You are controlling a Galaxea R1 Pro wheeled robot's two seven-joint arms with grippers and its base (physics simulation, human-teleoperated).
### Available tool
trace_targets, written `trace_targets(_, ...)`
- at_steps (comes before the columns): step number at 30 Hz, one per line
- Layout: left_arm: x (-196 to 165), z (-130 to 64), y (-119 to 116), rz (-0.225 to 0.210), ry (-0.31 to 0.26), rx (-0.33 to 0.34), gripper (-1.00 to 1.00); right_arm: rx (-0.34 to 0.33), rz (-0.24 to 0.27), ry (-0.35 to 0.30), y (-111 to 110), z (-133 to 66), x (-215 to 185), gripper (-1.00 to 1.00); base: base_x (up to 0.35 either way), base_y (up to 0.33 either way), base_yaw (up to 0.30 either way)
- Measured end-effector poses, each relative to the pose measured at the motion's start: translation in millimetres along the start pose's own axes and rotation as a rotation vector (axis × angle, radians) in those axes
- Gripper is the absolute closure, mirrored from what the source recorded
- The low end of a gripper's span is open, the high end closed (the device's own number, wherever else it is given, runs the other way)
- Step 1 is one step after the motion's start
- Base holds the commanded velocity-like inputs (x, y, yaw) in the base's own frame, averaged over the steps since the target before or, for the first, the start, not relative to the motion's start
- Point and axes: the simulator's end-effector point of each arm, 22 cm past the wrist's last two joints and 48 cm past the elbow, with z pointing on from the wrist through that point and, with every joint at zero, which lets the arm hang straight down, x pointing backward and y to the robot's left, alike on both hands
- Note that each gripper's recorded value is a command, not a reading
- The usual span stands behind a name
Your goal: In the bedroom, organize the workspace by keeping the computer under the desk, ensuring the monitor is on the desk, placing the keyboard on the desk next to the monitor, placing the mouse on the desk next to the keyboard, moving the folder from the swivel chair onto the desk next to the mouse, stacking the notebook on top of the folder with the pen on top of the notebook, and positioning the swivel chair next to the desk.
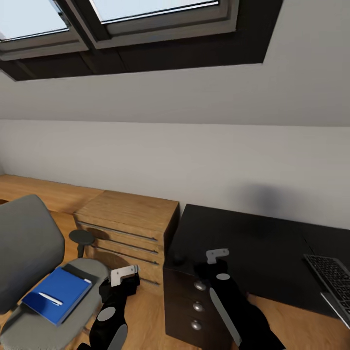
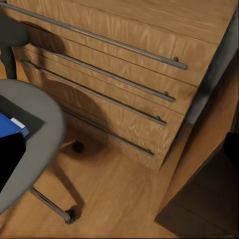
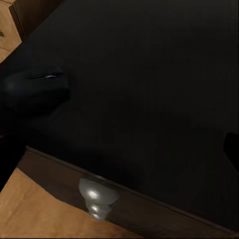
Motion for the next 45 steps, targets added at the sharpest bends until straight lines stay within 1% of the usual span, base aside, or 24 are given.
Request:
trace_targets(4, 1, 0.4, 0, 0.001, 0.003, 0.000, -1.00, 0.000, 0.000, 0.005, 0, 1.1, 3, -1.00, -0.336, 0.000, -0.268)
trace_targets(8, 5, 1.1, 0, 0.008, 0.014, -0.001, -1.00, 0.000, 0.004, -0.003, 0, 2.5, 3, -1.00, -0.336, 0.000, -0.240)
trace_targets(13, 8, 2.8, 2, 0.011, 0.024, -0.007, -1.00, 0.005, 0.008, -0.010, -1, 5.5, 6, -1.00, -0.336, 0.000, -0.076)
trace_targets(15, 9, 3.2, 3, 0.011, 0.026, -0.008, -1.00, 0.007, 0.007, -0.004, -2, 6.6, 10, -1.00, -0.336, 0.002, -0.022)
trace_targets(18, 18, 6.2, 7, 0.021, 0.045, -0.017, -1.00, 0.014, 0.002, 0.031, -4, 11.2, 34, -1.00, -0.336, 0.028, -0.011)
trace_targets(19, 24, 7.7, 8, 0.028, 0.056, -0.022, -1.00, 0.017, 0.002, 0.036, -5, 12.5, 40, -1.00, -0.336, 0.061, -0.006)
trace_targets(22, 57, 14.9, 17, 0.066, 0.120, -0.047, -1.00, 0.026, 0.010, 0.031, -7, 17.2, 55, -1.00, -0.336, 0.077, -0.003)
trace_targets(24, 72, 17.4, 22, 0.083, 0.149, -0.058, -1.00, 0.030, 0.010, 0.039, -8, 19.3, 67, -1.00, -0.335, 0.088, -0.002)
trace_targets(25, 88, 19.4, 26, 0.101, 0.180, -0.070, -1.00, 0.033, 0.010, 0.053, -9, 21.3, 81, -1.00, -0.330, 0.092, -0.001)
trace_targets(27, 104, 20.7, 31, 0.121, 0.212, -0.082, -1.00, 0.038, 0.009, 0.066, -10, 23.2, 95, -1.00, -0.288, 0.074, -0.001)
trace_targets(28, 119, 21.4, 36, 0.137, 0.240, -0.092, -1.00, 0.042, 0.010, 0.075, -10, 24.9, 108, -1.00, -0.216, 0.048, 0.000)
trace_targets(30, 133, 21.6, 41, 0.154, 0.268, -0.103, -1.00, 0.048, 0.011, 0.081, -12, 26.6, 121, -1.00, -0.142, 0.032, 0.000)
trace_targets(31, 147, 21.4, 46, 0.169, 0.295, -0.113, -1.00, 0.055, 0.013, 0.085, -14, 28.2, 134, -1.00, -0.089, 0.020, 0.000)
trace_targets(35, 177, 20.3, 59, 0.196, 0.346, -0.138, -1.00, 0.074, 0.019, 0.080, -22, 30.3, 165, -1.00, -0.045, 0.010, 0.000)
trace_targets(40, 203, 20.5, 73, 0.195, 0.356, -0.166, -1.00, 0.094, 0.016, 0.089, -30, 28.3, 200, -1.00, -0.015, 0.003, 0.000)
trace_targets(41, 216, 19.9, 79, 0.192, 0.358, -0.172, -1.00, 0.103, 0.016, 0.094, -34, 26.0, 215, -1.00, -0.006, 0.001, 0.000)
trace_targets(45, 239, 18.3, 86, 0.183, 0.351, -0.167, -1.00, 0.117, 0.015, 0.089, -41, 18.9, 244, -1.00, -0.003, 0.001, 0.000)
